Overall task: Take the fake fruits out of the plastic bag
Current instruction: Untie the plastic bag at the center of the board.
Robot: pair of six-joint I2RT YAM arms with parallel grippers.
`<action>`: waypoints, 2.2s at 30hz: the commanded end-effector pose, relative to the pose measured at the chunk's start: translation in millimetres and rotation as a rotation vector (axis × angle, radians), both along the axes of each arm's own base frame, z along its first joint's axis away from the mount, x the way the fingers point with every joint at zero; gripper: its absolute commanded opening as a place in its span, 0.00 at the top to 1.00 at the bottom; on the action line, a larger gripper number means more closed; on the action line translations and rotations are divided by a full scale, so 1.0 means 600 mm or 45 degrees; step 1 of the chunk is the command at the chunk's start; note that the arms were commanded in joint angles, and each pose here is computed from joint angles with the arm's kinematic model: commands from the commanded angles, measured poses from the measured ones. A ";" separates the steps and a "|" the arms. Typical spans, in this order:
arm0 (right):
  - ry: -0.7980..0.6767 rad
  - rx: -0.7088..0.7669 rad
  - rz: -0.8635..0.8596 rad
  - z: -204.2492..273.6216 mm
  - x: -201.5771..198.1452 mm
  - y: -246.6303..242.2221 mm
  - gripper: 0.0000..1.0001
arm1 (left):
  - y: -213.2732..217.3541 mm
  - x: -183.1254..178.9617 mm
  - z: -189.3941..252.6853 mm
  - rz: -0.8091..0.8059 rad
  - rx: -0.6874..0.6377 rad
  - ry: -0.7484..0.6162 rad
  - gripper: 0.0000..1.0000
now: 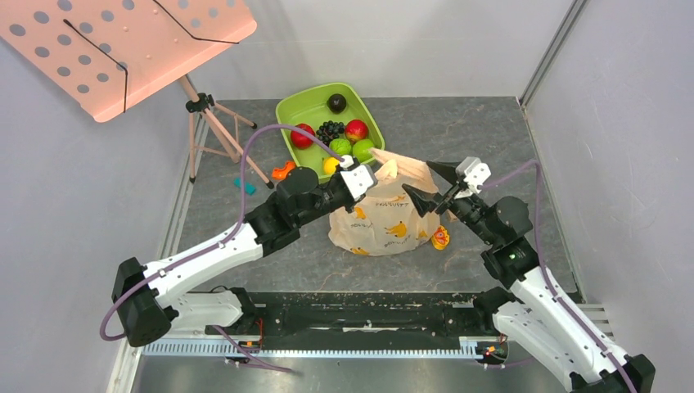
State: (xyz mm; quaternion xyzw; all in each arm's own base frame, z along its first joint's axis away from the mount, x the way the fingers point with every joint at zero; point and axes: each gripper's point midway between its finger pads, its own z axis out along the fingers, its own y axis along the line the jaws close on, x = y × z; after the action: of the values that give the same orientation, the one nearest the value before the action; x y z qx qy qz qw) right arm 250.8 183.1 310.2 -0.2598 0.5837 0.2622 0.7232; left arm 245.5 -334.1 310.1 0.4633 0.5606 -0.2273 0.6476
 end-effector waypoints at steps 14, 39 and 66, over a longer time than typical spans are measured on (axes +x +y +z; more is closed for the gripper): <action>-0.059 -0.397 0.033 0.026 0.081 0.036 0.20 | 0.009 -0.008 0.037 -0.013 -0.113 -0.084 0.98; -0.152 -0.155 -0.225 0.198 0.196 0.039 1.00 | 0.075 0.120 0.193 0.198 -0.465 -0.057 0.96; 0.193 -0.001 -0.193 0.008 0.049 -0.023 0.20 | 0.125 0.009 0.009 0.070 -0.796 0.237 0.98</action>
State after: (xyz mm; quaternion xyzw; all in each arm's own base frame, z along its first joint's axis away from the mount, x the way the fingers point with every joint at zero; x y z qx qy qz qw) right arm 288.0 162.6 275.3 -0.2051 0.6738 0.1861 0.6850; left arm 239.8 -267.5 278.7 0.2715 0.5280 -0.4021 0.6970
